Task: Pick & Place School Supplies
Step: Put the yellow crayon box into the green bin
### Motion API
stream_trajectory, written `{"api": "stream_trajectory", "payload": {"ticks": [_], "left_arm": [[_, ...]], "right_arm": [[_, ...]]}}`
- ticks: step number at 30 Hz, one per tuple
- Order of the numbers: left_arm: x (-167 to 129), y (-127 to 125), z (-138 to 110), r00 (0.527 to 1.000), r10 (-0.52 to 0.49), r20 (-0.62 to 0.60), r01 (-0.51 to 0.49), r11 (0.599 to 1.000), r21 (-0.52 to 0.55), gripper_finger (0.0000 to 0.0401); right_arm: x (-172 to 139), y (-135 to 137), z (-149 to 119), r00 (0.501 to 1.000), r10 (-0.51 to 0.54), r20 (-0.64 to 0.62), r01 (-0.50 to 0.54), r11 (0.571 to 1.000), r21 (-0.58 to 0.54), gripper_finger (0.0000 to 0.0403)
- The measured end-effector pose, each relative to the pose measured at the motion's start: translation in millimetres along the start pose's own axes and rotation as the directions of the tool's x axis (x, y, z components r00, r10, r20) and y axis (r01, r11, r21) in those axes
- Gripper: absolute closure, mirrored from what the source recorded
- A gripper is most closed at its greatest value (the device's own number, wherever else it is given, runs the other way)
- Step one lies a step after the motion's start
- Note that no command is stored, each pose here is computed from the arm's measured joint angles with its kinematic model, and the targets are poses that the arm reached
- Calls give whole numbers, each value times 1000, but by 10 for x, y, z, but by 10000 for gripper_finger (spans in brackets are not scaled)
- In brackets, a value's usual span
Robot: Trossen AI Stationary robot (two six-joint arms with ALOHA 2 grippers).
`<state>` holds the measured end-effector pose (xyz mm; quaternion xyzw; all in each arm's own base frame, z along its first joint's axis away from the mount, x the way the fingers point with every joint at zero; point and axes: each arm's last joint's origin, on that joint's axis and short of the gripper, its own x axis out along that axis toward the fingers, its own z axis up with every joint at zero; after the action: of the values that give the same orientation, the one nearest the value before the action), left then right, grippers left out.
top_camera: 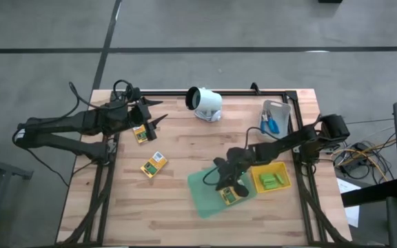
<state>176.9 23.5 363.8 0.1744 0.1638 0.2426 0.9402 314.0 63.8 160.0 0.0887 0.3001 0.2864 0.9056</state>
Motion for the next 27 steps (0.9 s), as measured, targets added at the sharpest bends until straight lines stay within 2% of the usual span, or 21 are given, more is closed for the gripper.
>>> {"api": "stream_trajectory", "payload": {"ticks": [6, 10, 15, 21, 27], "left_arm": [[0, -1, -1, 1000, 0, -1, 0, 1000, 0, 165], [1, -1, -2, 1000, 0, -1, 0, 1000, 1, 165], [1, -1, -4, 1000, -1, -3, 1, 1000, 2, 165], [1, -2, -5, 1000, -2, -4, 2, 1000, 2, 165], [0, -2, -5, 1000, -2, -5, 2, 1000, 3, 165]], "right_arm": [[-169, 92, 256, 990, -61, 130, 65, 997, -28, 394], [-349, 165, 415, 963, -154, 222, 173, 982, -69, 394], [-668, 261, 633, 852, -358, 382, 397, 918, -24, 394], [-959, 401, 761, 788, -390, 477, 496, 861, -116, 394], [-1189, 476, 825, 684, -493, 538, 606, 794, -43, 394]]}}
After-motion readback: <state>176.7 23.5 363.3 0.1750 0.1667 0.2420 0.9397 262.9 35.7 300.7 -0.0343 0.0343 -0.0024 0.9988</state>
